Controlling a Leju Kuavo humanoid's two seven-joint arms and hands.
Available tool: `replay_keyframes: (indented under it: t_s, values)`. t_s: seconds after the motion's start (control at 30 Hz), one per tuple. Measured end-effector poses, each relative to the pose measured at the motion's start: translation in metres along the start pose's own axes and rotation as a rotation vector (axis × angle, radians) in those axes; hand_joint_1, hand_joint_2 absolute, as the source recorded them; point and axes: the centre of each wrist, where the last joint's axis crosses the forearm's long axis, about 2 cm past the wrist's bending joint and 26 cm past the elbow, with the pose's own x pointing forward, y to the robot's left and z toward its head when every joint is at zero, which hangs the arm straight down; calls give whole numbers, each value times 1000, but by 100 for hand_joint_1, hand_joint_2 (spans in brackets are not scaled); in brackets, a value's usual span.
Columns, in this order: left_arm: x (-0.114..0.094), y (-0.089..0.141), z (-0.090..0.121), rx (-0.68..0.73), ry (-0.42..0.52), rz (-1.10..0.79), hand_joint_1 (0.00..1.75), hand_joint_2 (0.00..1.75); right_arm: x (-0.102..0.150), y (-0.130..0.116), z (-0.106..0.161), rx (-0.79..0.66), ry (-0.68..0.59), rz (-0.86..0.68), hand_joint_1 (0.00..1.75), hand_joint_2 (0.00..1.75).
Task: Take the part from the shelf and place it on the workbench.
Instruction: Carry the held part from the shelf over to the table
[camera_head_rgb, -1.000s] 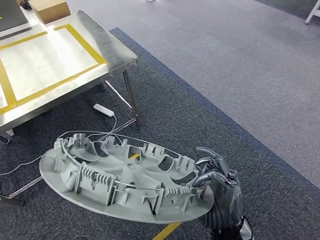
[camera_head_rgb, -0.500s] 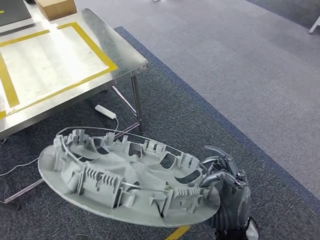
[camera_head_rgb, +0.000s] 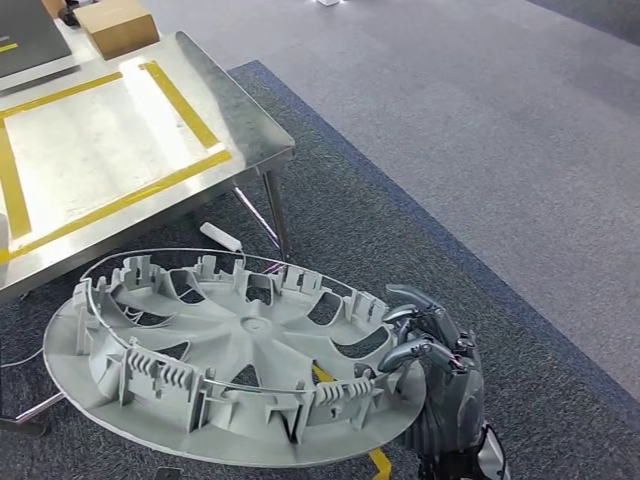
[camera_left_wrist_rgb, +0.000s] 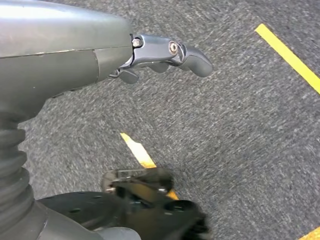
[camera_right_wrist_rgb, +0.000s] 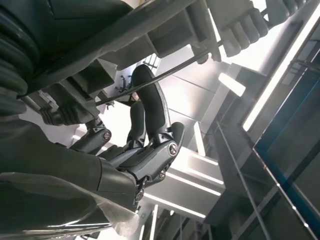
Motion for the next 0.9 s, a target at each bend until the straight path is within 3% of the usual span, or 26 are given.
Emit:
replay_keyframes:
  t_s: [0.9]
  values:
    - [5, 1, -4, -10, -13, -30, 0, 175, -5, 15, -13, 97, -28, -20, 175, 175]
